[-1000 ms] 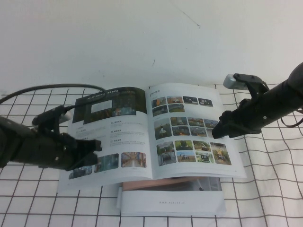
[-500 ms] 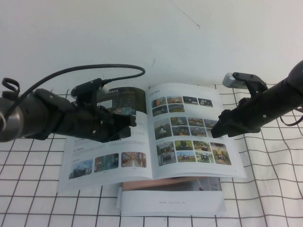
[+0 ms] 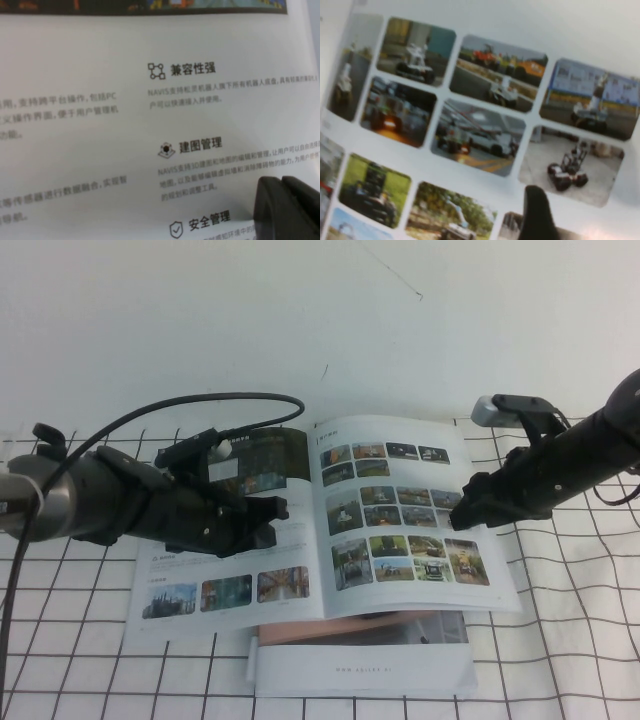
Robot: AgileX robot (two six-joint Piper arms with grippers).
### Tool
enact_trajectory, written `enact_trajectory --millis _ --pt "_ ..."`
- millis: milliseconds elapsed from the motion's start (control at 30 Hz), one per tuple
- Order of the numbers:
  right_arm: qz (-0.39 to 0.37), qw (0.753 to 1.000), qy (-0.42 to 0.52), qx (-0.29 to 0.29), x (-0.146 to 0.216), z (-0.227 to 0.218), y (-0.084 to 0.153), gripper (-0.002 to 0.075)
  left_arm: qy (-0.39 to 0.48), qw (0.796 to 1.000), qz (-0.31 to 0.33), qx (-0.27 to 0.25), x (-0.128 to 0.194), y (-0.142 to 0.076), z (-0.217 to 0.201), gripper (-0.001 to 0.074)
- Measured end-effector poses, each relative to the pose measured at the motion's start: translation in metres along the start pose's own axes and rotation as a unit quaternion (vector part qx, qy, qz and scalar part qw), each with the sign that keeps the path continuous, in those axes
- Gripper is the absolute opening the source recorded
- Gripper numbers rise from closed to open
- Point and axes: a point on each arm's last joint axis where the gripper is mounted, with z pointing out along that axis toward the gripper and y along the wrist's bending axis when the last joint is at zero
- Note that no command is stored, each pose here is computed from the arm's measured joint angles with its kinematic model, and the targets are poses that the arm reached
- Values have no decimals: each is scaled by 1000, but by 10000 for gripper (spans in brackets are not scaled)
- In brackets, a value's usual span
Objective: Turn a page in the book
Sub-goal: Open the closed book
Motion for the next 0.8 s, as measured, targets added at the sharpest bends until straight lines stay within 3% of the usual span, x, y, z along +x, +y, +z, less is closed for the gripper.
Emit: enact_trajectory --millis 400,800 --pt "-7 1000 30 -1 6 13 -7 435 -4 1000 -22 5 -1 0 1 -2" --pt "13 992 44 -114 8 12 13 435 -7 1000 -30 7 -1 -1 2 -2"
